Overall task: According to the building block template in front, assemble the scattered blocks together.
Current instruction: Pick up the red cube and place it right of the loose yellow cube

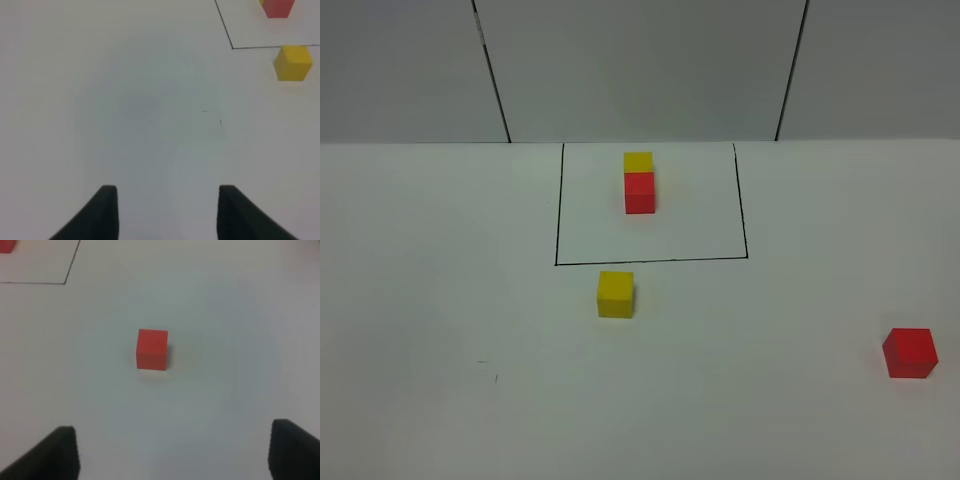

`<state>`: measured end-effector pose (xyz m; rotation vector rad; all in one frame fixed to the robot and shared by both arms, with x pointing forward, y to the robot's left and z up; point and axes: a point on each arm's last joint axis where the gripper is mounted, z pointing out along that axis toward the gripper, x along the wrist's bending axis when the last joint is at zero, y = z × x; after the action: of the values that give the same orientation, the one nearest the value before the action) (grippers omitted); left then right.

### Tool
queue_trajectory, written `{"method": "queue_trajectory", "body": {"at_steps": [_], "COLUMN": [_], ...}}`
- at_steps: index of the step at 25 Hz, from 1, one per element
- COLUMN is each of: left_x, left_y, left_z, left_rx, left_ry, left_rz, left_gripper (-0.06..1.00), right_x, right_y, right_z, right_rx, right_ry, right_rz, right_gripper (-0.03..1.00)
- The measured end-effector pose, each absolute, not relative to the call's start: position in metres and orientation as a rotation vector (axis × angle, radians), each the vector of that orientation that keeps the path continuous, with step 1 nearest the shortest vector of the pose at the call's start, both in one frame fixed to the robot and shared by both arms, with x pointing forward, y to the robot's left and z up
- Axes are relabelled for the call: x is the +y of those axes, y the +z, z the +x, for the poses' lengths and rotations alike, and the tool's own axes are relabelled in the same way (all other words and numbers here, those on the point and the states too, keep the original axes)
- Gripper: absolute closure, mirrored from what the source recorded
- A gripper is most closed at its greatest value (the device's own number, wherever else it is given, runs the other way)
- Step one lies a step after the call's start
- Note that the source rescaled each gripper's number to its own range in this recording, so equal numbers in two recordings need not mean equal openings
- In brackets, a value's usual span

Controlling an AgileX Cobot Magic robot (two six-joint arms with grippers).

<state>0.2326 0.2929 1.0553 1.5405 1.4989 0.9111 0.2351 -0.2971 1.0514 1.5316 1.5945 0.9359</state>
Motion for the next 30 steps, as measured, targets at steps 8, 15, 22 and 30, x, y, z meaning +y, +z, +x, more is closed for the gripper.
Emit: {"method": "queue_trajectory", "body": {"at_steps": [8,15,22,30], "left_x": [0.2929,0.2929,0.2929,0.2929], "left_y": [1.0553,1.0553,1.0553,1.0553], "left_z": [0.2326,0.2326,0.2326,0.2326], "left_rx": [1.499,1.499,1.499,1.499], "left_ry": [0.911,0.911,0.911,0.911], "left_rz": [1.54,1.54,1.54,1.54], "left_gripper": [0.92,0.92,0.92,0.92], "right_x": [-0.2969,-0.2967,-0.2967,-0.2968], "right_y": [1.0514,1.0514,1.0514,1.0514], "right_z": [0.2351,0.2351,0.2351,0.2351], "right_rx": [1.595,1.596,1.596,1.596], "right_ry": [0.939,0.941,0.942,0.94], "right_rz": [1.532,1.533,1.533,1.532], "right_gripper": [0.37,0.37,0.37,0.37]}}
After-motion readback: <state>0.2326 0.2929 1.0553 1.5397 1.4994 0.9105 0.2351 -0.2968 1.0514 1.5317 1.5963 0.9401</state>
